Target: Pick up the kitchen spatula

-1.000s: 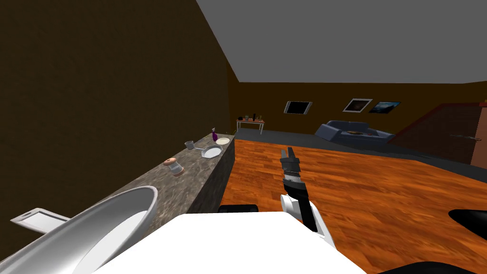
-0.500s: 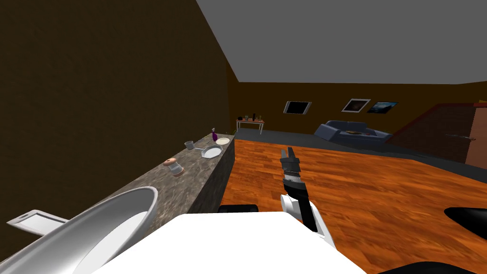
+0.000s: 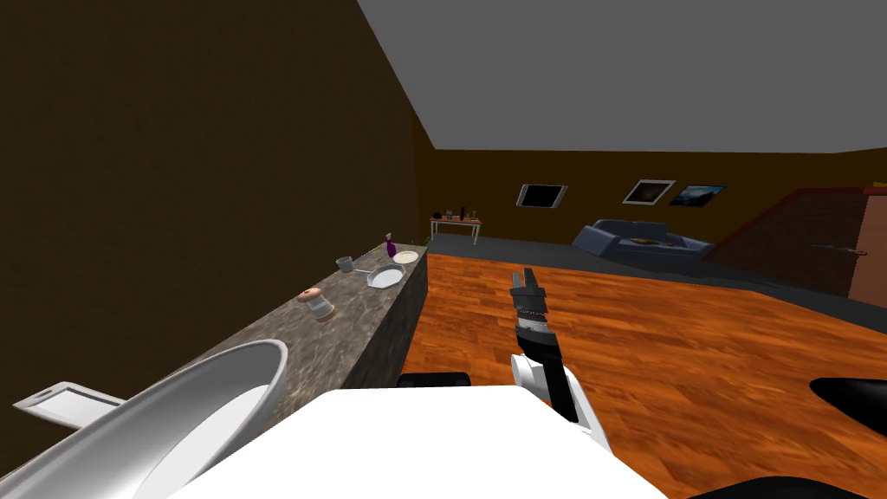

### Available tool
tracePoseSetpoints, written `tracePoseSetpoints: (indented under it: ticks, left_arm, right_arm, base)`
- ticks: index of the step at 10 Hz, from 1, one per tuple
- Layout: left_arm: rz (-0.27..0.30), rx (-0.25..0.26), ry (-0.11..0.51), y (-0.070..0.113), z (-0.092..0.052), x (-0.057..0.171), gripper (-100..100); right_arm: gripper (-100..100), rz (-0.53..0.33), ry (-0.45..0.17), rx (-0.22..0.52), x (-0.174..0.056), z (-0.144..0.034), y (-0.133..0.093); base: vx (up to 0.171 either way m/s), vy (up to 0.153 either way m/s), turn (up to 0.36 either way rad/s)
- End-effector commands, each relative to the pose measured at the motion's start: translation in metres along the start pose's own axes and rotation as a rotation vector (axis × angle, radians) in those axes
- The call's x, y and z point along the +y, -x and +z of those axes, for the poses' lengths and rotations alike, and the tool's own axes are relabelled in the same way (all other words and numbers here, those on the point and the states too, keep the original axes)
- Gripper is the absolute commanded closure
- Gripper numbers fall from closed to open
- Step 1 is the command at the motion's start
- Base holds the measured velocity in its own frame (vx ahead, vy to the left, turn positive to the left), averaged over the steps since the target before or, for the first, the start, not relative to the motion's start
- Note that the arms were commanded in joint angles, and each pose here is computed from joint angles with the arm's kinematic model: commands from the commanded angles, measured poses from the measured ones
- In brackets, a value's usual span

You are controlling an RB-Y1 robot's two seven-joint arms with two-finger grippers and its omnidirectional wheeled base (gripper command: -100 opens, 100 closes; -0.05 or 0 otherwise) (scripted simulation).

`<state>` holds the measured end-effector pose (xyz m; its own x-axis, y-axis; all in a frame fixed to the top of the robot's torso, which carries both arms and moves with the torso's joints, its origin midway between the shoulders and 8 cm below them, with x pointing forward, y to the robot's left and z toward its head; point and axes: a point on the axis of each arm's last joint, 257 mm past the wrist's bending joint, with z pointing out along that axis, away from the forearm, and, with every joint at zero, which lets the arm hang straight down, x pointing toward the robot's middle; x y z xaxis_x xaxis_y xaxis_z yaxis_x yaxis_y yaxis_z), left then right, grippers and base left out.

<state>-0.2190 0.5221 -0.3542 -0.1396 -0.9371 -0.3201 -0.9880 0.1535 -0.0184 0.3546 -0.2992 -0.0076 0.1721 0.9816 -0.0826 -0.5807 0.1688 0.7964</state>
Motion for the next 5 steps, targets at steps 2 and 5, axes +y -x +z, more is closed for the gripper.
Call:
tracePoseSetpoints:
  ticks: [2,5]
  left_arm:
    - [0.004,0.001,0.000,0.0040,-0.0112,-0.0018,100]
    - [0.004,0.001,0.001,0.0049,-0.0132,-0.0022,0]
  right_arm:
    - [0,0.000,0.000,0.000,0.0000,0.0000,0.0000]
    - [0,0.000,0.000,0.000,0.0000,0.0000,0.0000]
  base:
    - [0.000,-0.013,0.022]
    - [0.002,-0.011,0.008]
